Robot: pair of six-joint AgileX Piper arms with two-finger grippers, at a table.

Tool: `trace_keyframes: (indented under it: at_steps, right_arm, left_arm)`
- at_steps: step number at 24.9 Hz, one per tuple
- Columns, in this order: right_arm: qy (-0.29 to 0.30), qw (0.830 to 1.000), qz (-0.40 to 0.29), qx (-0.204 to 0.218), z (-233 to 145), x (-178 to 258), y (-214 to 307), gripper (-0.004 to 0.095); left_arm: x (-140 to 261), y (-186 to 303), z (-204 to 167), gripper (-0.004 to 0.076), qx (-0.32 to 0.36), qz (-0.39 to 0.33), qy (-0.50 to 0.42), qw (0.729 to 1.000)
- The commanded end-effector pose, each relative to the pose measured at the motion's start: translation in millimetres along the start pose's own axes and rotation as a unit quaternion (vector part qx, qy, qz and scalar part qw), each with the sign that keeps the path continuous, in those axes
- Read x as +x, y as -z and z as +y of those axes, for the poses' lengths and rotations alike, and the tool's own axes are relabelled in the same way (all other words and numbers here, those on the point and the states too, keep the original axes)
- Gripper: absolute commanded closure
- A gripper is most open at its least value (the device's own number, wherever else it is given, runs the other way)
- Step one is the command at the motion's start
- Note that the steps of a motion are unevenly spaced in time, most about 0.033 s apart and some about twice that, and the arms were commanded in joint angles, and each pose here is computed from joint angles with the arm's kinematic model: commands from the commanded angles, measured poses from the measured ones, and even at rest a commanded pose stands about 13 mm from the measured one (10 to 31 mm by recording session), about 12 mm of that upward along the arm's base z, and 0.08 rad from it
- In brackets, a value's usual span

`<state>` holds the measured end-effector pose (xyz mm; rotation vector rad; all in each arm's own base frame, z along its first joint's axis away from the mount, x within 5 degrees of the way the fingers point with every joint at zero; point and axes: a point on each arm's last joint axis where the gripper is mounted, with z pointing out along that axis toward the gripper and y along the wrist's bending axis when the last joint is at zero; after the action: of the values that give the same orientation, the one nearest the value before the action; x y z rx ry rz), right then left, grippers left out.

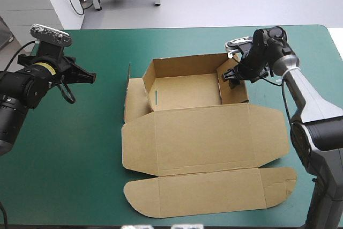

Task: Fold the box

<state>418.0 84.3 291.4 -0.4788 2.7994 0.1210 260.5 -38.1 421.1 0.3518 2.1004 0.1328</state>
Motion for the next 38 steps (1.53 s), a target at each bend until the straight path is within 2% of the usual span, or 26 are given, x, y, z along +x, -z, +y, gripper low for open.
trace_keyframes:
  at_steps: [1, 7, 16, 18, 20, 23, 24, 25, 32, 35, 36, 38]
  right_arm:
    - [-0.005, 0.999, -0.047, 0.003, 1.0, -1.9, 35.0, 0.0235]
    - [-0.014, 0.998, -0.056, -0.006, 1.7, -5.9, 28.6, 0.0235]
    - [-0.033, 0.999, -0.021, -0.015, -0.9, -9.3, -6.2, 0.0235]
    - [-0.039, 0.999, -0.022, -0.015, -1.4, -10.5, -10.3, 0.0271]
    - [-0.040, 0.999, -0.026, -0.015, -1.4, -11.2, -10.3, 0.0382]
    - [-0.041, 0.999, -0.028, -0.016, -1.3, -11.5, -10.2, 0.0659]
    - [-0.040, 0.999, -0.029, -0.018, -0.9, -11.9, -9.7, 0.0867]
    - [-0.038, 0.999, -0.028, -0.021, -0.3, -11.8, -9.7, 0.0927]
    - [-0.029, 0.999, -0.026, -0.023, 1.5, -8.8, 2.9, 0.0923]
    - [-0.023, 0.999, -0.031, -0.007, -0.9, -8.3, 7.5, 0.0914]
    - [-0.019, 0.999, -0.027, 0.002, -2.4, -7.6, 7.5, 0.0891]
    - [-0.015, 1.000, -0.016, 0.007, -3.4, -5.6, 7.4, 0.0768]
  left_arm:
    - [-14.8, 18.0, 4.4, 0.0717, -0.009, -0.057, 0.007, 0.998]
    - [-13.4, 17.9, 4.5, 0.0717, -0.010, -0.049, 0.006, 0.999]
    - [-13.4, 17.9, 4.5, 0.0717, -0.010, -0.049, 0.006, 0.999]
    - [-13.4, 17.9, 4.5, 0.0717, -0.010, -0.049, 0.006, 0.999]
    - [-12.9, 17.8, 4.4, 0.0717, -0.010, -0.047, 0.006, 0.999]
    - [-12.1, 17.4, 4.1, 0.0717, -0.008, -0.044, 0.007, 0.999]
    - [-11.9, 17.4, 4.1, 0.0717, -0.008, -0.043, 0.007, 0.999]
    - [-11.9, 17.4, 4.0, 0.0717, -0.008, -0.043, 0.007, 0.999]
    - [-11.9, 17.4, 3.8, 0.0717, -0.007, -0.043, 0.012, 0.999]
    - [-11.9, 17.4, 3.8, 0.0717, -0.007, -0.043, 0.012, 0.999]
    - [-11.9, 17.4, 3.8, 0.0717, -0.007, -0.043, 0.012, 0.999]
    - [-11.9, 17.4, 3.8, 0.0717, -0.007, -0.043, 0.012, 0.999]
